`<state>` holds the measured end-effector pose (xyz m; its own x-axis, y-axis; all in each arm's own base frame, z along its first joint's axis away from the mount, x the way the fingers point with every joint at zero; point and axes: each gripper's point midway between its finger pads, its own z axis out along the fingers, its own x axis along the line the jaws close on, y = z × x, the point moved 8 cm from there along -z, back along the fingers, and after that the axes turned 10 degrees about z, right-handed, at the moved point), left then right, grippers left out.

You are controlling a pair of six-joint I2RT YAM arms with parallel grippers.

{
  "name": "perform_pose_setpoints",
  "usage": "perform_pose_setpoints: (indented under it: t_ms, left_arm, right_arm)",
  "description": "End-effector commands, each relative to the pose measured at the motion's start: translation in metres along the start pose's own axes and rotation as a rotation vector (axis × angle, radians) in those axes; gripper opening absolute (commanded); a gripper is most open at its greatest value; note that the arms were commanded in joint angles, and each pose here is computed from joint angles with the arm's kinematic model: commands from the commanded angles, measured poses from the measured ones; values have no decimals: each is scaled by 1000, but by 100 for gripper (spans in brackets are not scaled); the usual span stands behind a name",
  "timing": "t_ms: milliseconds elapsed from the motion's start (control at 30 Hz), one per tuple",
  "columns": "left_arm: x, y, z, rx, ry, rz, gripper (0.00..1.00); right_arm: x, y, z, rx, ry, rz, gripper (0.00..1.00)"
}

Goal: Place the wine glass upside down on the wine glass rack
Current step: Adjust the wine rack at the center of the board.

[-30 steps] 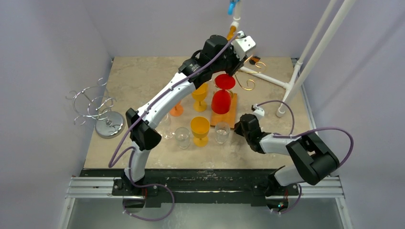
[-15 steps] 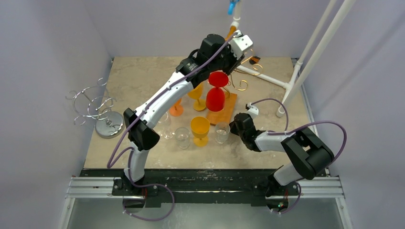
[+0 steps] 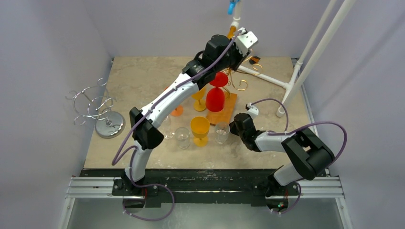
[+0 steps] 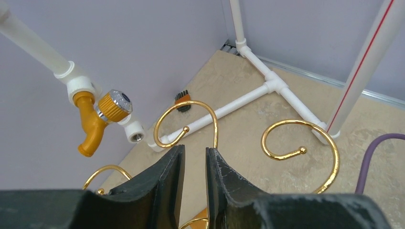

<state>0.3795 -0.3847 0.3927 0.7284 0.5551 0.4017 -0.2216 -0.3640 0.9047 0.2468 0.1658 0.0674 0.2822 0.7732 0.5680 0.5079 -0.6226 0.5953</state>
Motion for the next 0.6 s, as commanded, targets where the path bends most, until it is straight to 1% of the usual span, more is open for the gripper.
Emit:
perform_pose_setpoints:
  t_ms: [0,233,567]
  left_arm:
    - [6,7,10,-21,104,43,26]
    - [3,-1,17,25,130,86,25]
    - [-6,6,13,-15,41,51,27]
  right_arm:
    - [-3,-7,-5,32,-3,-3,0]
    - [-3,-8,-5,34,16,1,0]
    - [8,-12,-2,38,45,-10,0]
